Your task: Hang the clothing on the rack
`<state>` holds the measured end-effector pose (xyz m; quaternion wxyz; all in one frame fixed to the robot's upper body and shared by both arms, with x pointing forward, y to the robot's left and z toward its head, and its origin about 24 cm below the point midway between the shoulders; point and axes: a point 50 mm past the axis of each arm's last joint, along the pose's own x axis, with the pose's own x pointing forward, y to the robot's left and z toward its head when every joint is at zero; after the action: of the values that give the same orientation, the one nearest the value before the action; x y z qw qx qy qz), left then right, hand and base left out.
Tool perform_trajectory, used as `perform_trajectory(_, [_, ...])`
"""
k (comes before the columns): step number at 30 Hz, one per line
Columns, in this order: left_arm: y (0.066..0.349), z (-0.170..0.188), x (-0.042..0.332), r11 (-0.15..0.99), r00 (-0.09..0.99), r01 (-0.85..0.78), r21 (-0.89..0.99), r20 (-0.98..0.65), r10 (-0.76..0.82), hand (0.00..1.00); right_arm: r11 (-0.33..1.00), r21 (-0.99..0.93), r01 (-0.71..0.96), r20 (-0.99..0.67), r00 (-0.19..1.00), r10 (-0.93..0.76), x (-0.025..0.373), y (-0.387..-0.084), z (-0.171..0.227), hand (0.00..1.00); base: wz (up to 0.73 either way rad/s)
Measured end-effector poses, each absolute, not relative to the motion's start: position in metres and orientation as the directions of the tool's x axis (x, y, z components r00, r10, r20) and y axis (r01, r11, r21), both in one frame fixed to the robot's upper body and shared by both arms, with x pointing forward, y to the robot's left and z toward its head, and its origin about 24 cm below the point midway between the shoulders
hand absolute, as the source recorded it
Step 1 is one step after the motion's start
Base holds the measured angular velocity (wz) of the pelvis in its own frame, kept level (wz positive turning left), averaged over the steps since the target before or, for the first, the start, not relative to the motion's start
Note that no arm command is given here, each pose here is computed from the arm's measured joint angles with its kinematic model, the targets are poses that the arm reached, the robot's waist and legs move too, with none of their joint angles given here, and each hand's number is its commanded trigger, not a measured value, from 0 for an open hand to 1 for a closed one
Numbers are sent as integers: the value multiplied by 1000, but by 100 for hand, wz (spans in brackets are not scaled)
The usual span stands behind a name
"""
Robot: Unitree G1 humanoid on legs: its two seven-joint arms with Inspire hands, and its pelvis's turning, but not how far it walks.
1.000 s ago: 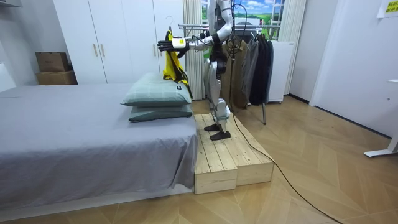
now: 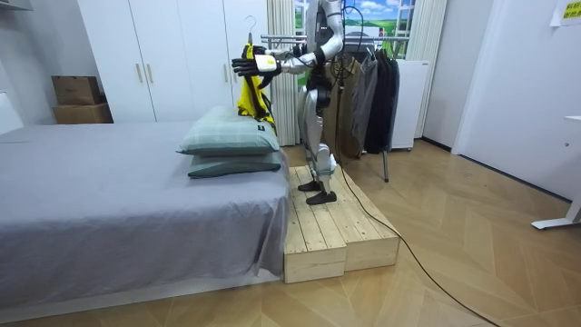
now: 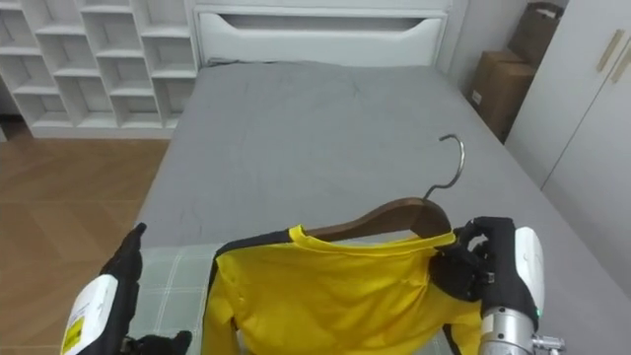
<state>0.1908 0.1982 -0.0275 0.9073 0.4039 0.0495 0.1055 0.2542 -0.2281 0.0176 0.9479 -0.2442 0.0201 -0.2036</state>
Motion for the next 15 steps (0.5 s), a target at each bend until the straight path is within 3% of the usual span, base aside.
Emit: perform_trajectory(15, [193,-38,183,710,964,-134,691,-75,255,0,765,-552,332,82,934,-347,254,-221,17,100,4])
